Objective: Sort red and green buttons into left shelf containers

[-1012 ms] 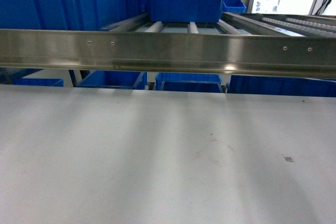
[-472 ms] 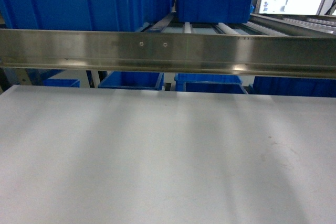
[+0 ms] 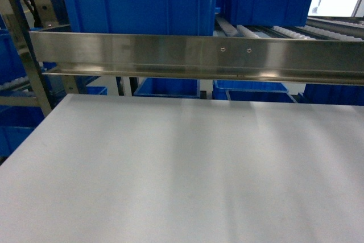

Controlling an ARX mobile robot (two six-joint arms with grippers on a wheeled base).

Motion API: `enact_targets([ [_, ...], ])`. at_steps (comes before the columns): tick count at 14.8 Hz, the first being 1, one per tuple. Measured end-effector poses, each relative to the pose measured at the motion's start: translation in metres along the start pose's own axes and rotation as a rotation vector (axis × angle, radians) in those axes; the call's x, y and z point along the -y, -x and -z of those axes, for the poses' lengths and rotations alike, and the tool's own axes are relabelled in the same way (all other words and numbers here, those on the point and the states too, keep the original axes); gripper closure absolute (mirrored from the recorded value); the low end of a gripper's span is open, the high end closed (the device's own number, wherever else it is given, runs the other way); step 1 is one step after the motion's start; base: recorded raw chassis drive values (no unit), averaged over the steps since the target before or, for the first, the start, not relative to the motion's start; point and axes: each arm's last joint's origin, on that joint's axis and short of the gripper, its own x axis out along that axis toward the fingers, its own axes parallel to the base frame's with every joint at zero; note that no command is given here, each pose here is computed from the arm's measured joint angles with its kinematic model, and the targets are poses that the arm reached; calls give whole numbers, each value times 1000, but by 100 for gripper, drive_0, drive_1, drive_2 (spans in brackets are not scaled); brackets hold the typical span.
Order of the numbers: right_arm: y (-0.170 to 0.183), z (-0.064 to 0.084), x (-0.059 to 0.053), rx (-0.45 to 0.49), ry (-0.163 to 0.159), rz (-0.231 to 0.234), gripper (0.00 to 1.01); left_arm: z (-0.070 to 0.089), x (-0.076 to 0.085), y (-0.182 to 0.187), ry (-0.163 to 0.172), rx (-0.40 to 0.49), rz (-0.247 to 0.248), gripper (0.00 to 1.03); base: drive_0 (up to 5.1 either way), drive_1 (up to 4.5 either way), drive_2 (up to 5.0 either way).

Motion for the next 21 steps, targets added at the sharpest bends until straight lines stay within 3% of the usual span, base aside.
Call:
enact_targets([
  [21, 0, 0, 0, 1, 0, 0, 73, 0, 0, 0, 0, 0, 0, 74, -502, 239, 239],
])
